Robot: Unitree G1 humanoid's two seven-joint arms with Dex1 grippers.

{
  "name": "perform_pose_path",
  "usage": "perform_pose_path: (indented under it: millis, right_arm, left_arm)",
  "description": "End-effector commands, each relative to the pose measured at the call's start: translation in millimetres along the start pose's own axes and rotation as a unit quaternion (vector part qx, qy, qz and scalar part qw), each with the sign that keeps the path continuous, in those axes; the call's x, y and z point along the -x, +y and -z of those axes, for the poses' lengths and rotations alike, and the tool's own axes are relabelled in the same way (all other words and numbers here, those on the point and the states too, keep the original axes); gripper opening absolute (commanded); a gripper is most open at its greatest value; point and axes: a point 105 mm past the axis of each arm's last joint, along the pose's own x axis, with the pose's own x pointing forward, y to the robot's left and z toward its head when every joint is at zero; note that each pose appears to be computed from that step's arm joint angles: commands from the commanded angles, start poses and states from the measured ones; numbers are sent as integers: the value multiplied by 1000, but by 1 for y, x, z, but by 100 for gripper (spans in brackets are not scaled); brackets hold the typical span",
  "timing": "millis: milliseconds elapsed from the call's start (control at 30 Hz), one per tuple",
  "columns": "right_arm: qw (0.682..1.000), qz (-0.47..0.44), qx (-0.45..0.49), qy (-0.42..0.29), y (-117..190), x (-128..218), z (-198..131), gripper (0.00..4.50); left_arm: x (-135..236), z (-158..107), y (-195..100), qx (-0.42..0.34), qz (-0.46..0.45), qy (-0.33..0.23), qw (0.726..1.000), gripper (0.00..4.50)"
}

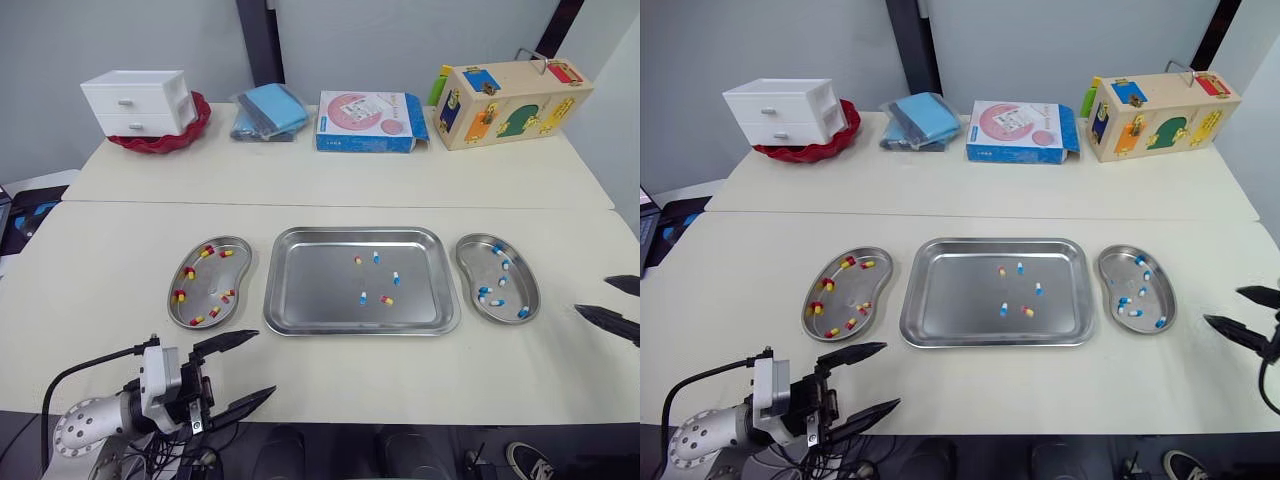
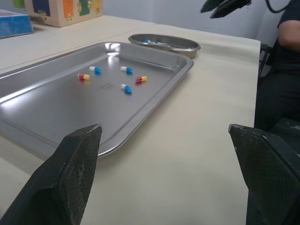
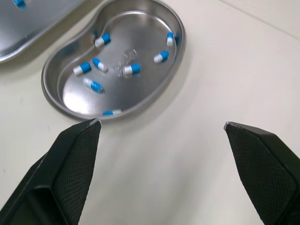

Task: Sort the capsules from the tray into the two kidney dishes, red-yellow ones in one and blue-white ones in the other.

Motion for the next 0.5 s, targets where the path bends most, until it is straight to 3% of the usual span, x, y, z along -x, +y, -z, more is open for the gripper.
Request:
perform_pose_path:
  millis: [33, 500]
  right_arm:
    - [1000, 17, 17, -5, -15, 13, -7, 445]
    - [999, -2, 42, 9, -14, 6, -9, 445]
  left_arm:
    - [4, -10, 1, -23, -14, -4, 1000, 450]
    - [7, -8, 2, -24, -28, 2, 999, 450]
